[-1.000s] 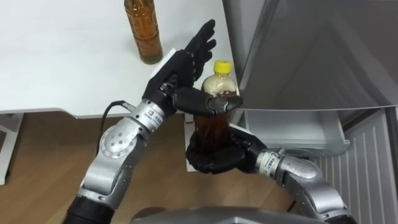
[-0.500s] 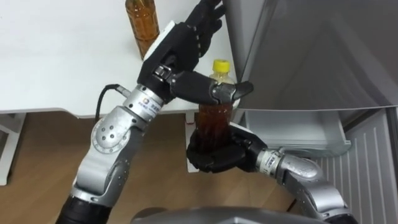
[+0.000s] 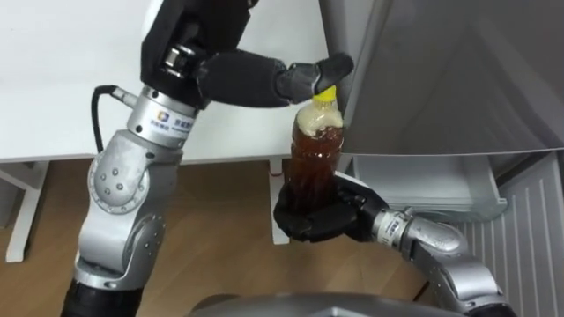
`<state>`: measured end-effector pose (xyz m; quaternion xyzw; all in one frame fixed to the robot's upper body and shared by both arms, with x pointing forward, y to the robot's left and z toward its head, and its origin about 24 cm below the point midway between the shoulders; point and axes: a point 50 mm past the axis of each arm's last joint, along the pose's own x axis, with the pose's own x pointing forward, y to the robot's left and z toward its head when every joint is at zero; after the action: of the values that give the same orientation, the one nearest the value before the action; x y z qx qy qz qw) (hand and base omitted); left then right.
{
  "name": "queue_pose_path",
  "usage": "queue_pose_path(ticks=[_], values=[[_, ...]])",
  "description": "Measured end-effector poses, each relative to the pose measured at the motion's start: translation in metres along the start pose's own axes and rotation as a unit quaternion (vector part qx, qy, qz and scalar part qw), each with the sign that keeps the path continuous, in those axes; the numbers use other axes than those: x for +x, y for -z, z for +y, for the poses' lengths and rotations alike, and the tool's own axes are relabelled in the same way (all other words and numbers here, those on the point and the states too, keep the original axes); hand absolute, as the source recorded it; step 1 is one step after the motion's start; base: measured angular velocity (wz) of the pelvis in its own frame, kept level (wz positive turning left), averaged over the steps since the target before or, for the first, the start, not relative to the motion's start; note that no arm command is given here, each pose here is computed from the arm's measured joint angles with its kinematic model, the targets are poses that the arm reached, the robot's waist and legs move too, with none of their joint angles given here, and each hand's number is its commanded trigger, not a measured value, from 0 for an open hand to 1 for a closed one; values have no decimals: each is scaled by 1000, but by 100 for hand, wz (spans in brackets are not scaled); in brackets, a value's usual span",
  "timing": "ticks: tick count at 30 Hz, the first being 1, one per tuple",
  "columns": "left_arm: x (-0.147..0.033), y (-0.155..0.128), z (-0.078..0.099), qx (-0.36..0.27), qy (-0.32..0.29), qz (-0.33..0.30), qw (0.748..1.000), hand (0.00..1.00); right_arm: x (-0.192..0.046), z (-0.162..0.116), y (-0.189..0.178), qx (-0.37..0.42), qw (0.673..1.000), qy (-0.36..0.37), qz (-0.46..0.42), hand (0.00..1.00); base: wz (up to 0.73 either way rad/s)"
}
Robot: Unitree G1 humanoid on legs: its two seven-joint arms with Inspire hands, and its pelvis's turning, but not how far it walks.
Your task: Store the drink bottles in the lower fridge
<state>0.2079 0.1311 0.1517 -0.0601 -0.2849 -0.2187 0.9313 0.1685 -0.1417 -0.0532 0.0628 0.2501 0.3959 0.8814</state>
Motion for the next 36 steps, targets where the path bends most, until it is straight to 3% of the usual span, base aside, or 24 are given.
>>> queue_pose_path(ticks=[8, 14, 19, 25, 32, 36], values=[[-2, -22, 22, 73, -81, -62, 992, 0, -11, 1, 9, -5, 1000, 10, 1, 100, 0], [-14, -48, 51, 198, -192, -112, 955, 0, -27, 0, 21, 16, 999, 47, -4, 100, 2], [-34, -75, 81, 285, -319, -154, 890, 0, -45, -7, 28, 31, 995, 92, -9, 100, 1], [-65, -96, 103, 319, -459, -194, 806, 0, -53, 3, 43, 54, 994, 99, 6, 100, 6], [-105, -96, 125, 316, -589, -176, 722, 0, -57, 5, 52, 75, 988, 131, 27, 100, 1], [-135, -82, 135, 303, -662, -124, 674, 0, -57, 3, 50, 79, 985, 151, 37, 100, 0]])
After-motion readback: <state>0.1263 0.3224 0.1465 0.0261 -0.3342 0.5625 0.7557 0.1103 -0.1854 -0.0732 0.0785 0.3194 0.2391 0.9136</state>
